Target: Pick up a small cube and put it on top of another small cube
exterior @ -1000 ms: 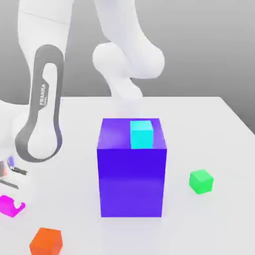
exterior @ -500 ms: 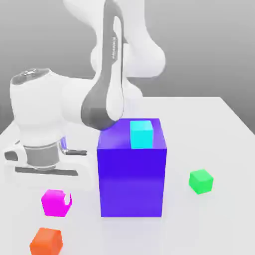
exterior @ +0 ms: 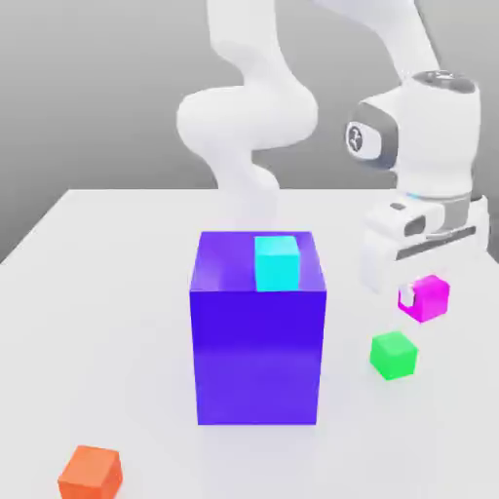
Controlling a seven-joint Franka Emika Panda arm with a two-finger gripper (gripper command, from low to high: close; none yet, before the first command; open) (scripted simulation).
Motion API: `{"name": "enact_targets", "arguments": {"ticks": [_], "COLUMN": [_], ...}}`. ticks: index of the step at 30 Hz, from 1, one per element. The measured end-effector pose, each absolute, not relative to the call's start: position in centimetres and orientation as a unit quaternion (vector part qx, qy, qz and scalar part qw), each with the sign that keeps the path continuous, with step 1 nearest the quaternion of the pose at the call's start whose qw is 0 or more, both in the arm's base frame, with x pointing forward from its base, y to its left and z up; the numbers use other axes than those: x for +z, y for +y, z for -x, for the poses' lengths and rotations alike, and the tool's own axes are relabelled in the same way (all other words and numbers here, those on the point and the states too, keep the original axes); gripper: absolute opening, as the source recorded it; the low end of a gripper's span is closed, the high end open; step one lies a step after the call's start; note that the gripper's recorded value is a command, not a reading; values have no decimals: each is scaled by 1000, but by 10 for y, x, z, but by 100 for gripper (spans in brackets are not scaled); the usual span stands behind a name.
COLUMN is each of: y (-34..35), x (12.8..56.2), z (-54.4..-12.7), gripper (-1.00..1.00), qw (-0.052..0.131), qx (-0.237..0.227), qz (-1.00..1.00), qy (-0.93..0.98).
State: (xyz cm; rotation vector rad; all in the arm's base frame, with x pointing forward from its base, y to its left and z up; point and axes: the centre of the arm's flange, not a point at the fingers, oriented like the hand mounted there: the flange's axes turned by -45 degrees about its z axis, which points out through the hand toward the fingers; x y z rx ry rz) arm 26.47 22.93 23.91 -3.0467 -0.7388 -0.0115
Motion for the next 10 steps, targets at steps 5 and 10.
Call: {"name": "enact_targets", "arguments": {"ticks": [5, 10], "y": [227, 226], "x": [199, 182], "z": [-264, -262], "gripper": [-100, 100], "qw": [-2, -1], "qx": [-2, -1], "qz": [973, 973], "qy": [-231, -232]}}
